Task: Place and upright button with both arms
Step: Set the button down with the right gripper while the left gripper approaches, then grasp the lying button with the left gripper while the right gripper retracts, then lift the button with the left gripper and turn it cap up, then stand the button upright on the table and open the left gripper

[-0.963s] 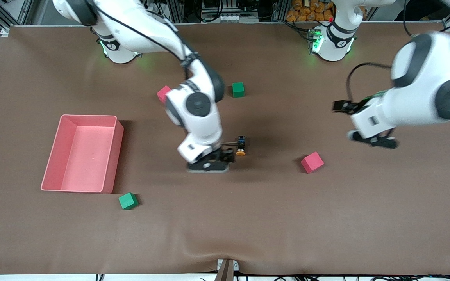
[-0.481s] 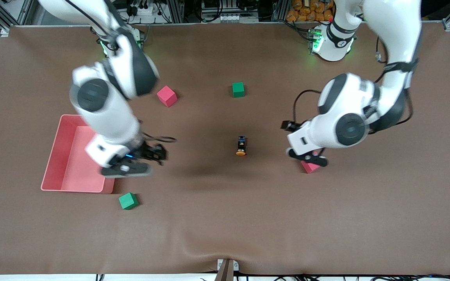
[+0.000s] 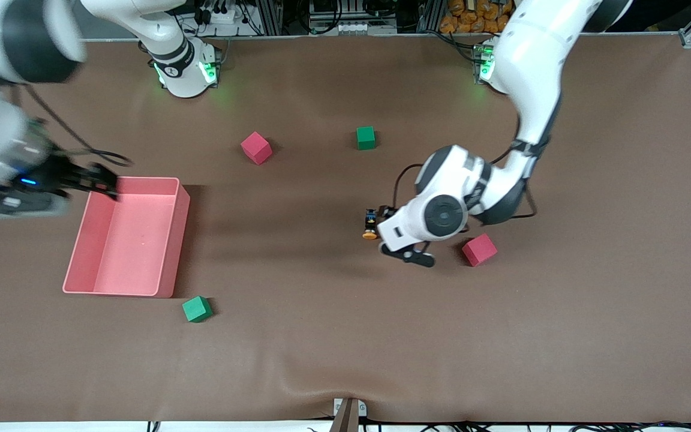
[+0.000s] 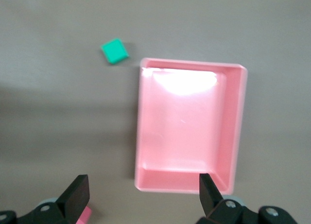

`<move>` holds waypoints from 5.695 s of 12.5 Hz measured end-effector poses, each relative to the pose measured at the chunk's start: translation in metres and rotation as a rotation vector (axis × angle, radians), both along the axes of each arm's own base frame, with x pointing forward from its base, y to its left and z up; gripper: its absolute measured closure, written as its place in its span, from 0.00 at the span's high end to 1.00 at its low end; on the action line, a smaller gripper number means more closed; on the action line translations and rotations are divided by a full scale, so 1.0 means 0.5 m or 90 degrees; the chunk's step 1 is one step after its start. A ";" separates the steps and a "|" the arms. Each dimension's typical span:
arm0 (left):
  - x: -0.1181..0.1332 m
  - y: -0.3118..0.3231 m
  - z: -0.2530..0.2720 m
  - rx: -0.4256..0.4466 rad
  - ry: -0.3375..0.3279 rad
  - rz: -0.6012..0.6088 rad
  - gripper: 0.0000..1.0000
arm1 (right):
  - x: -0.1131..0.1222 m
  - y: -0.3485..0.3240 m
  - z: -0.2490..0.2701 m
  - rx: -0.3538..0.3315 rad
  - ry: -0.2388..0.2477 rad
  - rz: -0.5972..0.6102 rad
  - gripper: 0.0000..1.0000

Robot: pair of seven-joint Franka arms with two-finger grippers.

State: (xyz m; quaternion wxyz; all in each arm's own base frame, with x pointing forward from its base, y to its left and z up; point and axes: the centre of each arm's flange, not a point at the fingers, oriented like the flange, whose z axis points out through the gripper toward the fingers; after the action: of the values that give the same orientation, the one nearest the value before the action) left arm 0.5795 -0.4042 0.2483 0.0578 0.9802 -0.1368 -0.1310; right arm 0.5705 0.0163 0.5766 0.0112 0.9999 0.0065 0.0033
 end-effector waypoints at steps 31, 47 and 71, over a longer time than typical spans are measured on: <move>-0.083 -0.269 0.022 0.009 -0.215 0.380 0.33 | -0.096 0.019 0.194 0.031 0.008 -0.038 1.00; -0.416 -0.440 -0.141 0.128 -0.700 0.490 0.33 | -0.070 0.024 0.166 0.039 0.008 -0.037 1.00; -0.623 -0.549 -0.080 0.056 -0.668 0.653 1.00 | -0.079 0.002 0.134 0.036 0.053 -0.049 1.00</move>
State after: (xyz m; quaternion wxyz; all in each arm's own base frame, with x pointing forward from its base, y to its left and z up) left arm 0.2680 -0.6787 0.2082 -0.0009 0.8562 0.3349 0.3933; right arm 0.5310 0.0175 0.6435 -0.0170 0.9986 -0.0317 -0.0383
